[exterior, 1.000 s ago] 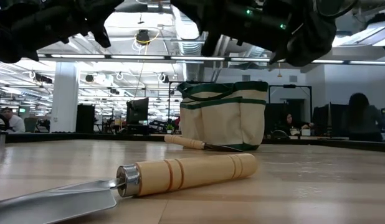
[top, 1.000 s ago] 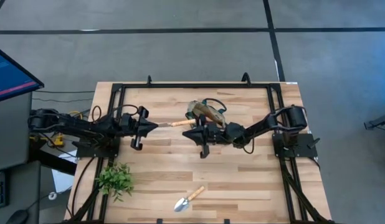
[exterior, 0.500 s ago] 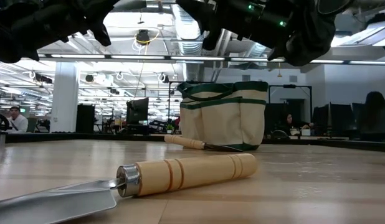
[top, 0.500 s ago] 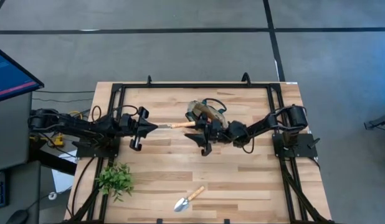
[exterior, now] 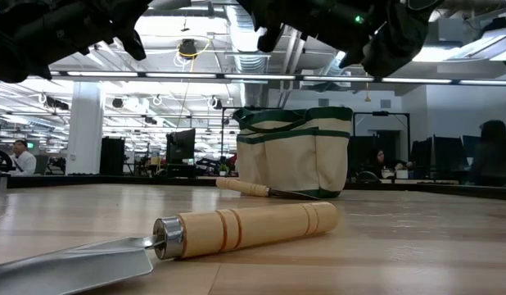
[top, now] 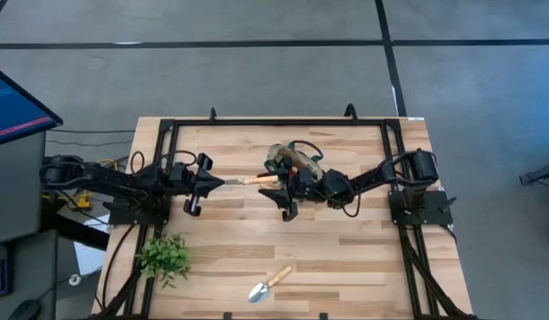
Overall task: Pick & Place Garden tools in Gardening bag
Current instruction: Put the brown trowel into the gardening bag
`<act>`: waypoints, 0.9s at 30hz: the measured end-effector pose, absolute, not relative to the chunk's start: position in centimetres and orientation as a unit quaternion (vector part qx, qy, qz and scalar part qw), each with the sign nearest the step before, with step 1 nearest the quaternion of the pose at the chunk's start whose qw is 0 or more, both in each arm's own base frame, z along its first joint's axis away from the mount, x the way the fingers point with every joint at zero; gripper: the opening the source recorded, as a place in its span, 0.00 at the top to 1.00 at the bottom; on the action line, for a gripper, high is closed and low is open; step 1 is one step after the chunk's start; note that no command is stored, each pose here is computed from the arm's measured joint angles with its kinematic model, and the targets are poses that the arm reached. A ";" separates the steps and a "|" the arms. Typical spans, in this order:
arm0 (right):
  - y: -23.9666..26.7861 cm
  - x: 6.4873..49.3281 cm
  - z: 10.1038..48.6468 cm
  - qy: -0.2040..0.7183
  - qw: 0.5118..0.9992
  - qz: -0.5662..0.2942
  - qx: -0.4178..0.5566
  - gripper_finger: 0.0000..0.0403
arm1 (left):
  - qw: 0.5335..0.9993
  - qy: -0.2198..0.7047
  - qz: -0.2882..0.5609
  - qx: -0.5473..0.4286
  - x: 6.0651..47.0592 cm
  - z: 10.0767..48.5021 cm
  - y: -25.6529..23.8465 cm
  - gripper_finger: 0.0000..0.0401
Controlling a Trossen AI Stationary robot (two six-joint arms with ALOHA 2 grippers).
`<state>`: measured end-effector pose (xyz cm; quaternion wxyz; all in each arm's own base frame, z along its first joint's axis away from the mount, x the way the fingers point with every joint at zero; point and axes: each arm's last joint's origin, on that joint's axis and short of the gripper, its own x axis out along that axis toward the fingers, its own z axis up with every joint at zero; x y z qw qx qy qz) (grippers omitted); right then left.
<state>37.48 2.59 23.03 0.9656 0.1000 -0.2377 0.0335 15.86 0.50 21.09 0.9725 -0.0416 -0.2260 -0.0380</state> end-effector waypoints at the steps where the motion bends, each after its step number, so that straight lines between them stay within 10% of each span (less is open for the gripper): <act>1: 2.4 37.5 23.0 -0.237 0.966 0.031 0.100 0.50 | 0.972 -0.226 -0.041 -0.041 15.9 21.1 0.5 1.00; 16: 2.0 37.4 23.2 -0.248 0.964 0.023 0.097 0.87 | 0.971 -0.230 -0.045 -0.040 15.8 21.2 0.5 1.00; 27: 2.0 37.4 23.2 -0.248 0.965 0.019 0.081 0.87 | 0.972 -0.229 -0.044 -0.040 15.8 21.1 0.5 1.00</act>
